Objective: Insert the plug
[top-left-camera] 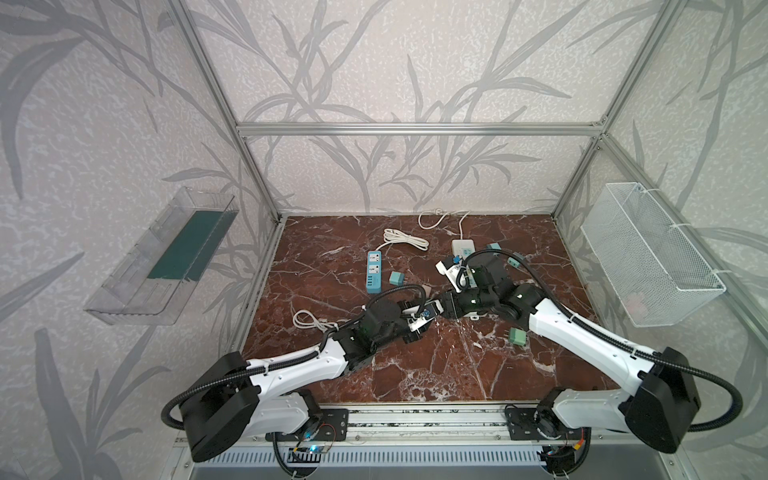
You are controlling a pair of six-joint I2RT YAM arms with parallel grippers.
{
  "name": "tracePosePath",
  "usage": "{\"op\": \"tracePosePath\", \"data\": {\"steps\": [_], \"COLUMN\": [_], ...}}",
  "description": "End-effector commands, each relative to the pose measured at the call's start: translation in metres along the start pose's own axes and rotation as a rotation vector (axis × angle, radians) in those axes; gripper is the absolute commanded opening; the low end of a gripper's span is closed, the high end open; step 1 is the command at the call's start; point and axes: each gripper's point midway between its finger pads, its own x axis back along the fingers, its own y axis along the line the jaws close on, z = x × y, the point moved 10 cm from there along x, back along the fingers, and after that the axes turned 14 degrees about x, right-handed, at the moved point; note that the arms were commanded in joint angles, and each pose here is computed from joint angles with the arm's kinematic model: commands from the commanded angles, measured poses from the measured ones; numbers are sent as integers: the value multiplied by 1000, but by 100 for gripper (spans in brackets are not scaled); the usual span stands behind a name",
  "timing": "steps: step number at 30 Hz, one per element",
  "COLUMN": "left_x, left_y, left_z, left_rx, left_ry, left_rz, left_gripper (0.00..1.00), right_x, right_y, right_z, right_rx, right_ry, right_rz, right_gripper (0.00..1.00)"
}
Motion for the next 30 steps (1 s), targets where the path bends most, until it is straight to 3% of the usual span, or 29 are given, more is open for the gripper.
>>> {"op": "tracePosePath", "data": {"steps": [1,7,8,10,11,12,15,16,17,20,24,30], "left_x": [0,-1,-2,-2,-2,-2,2,6,10,30,70,127], "left_y": [1,3,3,4,4,5,9,11,14,26,41,35], "left_z": [-12,-11,-12,-12,-12,-12,-15,-17,-20,-29,-20,19], "left_rx": [-19,-24,-24,-24,-24,-21,13,35,56,220,572,971], "left_ry": [-47,-46,-49,-47,-48,-48,-58,-52,-40,22,105,407], "left_rz": [-6,-29,-34,-43,-49,-57,-109,-139,-165,-302,-568,-791], "left_gripper": [0,0,0,1,7,19,50,58,59,59,54,39], "right_x": [1,-1,-1,-1,-1,0,7,12,17,33,54,57], "right_y": [7,7,7,8,9,8,9,9,9,5,-6,-8], "right_z": [-11,-8,-8,-7,-8,-8,-12,-14,-16,-21,-22,-17], "right_rx": [18,11,10,12,14,14,22,28,33,38,21,27], "right_ry": [-31,-19,-18,-18,-19,-22,-45,-63,-80,-131,-194,-199], "right_rz": [-29,-25,-26,-36,-37,-35,19,48,79,184,275,271], "right_gripper": [33,38,35,15,7,0,0,0,0,0,0,0]}}
